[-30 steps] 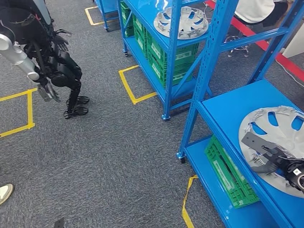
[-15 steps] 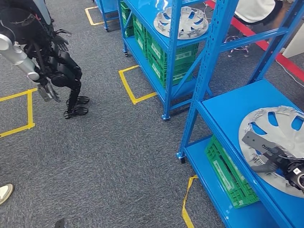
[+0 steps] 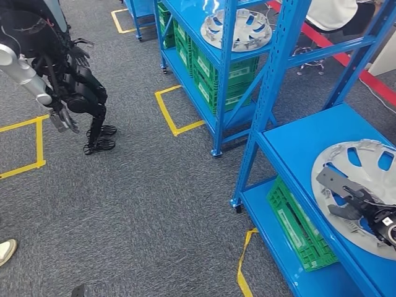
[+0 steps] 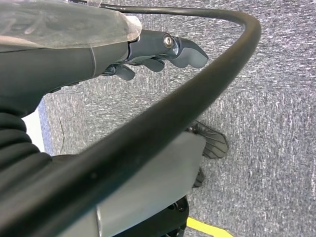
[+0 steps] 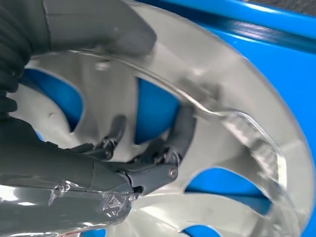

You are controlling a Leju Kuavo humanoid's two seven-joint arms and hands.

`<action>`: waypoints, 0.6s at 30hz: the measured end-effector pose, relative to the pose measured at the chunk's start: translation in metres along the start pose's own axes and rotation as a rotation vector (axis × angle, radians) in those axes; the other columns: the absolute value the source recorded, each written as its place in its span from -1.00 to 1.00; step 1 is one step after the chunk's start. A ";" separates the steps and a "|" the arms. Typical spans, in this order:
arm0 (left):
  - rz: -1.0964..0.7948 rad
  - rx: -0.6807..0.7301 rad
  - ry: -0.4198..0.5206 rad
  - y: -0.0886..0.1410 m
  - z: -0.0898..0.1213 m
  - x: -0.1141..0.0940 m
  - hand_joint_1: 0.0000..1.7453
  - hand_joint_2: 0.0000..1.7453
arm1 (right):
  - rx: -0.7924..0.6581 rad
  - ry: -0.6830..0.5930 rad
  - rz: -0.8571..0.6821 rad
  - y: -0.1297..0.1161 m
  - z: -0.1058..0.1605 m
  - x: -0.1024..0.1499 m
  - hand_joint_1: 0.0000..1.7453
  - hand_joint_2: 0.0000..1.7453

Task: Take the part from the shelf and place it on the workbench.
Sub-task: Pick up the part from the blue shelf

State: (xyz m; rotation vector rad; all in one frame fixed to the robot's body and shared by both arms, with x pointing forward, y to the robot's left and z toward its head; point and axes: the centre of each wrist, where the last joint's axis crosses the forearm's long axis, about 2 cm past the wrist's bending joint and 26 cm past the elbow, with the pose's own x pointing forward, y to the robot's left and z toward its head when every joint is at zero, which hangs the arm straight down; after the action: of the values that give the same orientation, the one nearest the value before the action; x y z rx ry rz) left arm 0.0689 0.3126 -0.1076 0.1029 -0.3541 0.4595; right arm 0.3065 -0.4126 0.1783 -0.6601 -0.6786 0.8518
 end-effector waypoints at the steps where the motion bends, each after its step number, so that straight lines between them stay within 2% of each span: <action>1: 0.000 0.000 0.000 0.000 0.000 0.000 -1.00 1.00 | 0.001 -0.001 -0.003 0.000 0.000 0.000 1.00 1.00; 17: -0.001 -0.001 0.000 0.000 0.000 0.000 -1.00 1.00 | 0.003 -0.001 -0.031 0.001 -0.001 -0.002 1.00 1.00; 18: -0.002 -0.001 0.000 0.000 0.000 0.000 -1.00 1.00 | 0.003 0.000 -0.032 0.002 -0.001 -0.002 0.75 1.00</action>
State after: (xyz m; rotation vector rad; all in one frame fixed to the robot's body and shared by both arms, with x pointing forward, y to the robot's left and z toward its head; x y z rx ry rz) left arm 0.0689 0.3124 -0.1076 0.1024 -0.3539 0.4579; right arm 0.3053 -0.4139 0.1760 -0.6448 -0.6861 0.8237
